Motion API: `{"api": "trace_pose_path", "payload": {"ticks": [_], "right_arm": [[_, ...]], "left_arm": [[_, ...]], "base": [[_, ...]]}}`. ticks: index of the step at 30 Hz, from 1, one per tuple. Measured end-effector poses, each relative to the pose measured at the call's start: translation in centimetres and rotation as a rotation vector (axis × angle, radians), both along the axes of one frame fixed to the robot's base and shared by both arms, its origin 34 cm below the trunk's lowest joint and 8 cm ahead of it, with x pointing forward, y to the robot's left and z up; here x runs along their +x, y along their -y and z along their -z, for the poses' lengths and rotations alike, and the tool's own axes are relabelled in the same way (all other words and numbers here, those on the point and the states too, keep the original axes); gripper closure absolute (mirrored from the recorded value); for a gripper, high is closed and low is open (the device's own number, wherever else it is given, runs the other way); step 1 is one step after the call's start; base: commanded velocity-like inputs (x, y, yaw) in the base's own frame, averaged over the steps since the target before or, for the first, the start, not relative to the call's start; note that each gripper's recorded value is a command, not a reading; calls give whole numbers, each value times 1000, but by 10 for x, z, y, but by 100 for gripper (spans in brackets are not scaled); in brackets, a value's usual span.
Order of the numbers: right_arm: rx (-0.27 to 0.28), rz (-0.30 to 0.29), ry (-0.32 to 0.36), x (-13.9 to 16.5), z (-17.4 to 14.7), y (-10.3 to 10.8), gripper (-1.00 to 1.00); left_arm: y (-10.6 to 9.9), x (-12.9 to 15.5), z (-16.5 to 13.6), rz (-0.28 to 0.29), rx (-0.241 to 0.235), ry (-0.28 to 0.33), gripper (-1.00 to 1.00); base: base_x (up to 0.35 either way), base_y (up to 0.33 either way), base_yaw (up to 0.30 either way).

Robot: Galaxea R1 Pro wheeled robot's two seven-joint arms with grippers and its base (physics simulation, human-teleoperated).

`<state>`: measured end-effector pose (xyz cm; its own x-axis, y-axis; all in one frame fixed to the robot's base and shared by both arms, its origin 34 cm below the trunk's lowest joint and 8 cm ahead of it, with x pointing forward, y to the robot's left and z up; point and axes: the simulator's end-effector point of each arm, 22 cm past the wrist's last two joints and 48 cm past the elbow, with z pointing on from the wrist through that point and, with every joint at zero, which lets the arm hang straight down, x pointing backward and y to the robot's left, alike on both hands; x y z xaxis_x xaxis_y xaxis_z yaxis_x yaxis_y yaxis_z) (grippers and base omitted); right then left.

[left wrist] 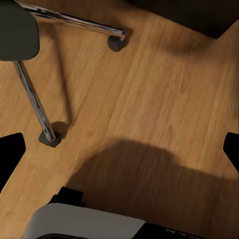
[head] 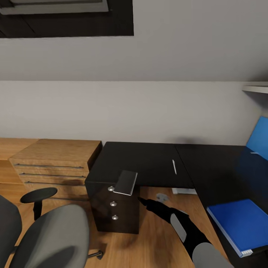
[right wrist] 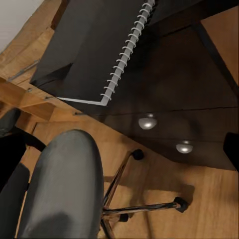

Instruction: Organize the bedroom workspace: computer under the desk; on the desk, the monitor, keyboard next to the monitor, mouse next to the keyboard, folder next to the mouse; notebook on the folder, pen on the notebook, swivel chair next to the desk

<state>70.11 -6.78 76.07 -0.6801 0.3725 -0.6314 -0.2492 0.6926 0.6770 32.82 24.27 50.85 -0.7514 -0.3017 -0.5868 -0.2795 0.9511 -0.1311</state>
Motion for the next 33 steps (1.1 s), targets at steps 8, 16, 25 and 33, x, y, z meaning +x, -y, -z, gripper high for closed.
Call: {"api": "trace_pose_path", "payload": {"ticks": [8,16,25,33], "right_arm": [[9,-6,8,0,-2,9,-100],[6,-7,16,1,-3,12,-100],[13,-40,-30,-13,12,-4,-100],[-16,-14,-47,-13,24,27,-100]], "left_arm": [[-1,0,0,2,2,0,-100],[-1,0,0,2,2,-1,-100],[5,7,-5,-3,-1,31,-100],[-14,8,-5,4,25,31,-100]], "base": [[271,0,0],[107,0,0],[0,0,0],[0,0,0]]}}
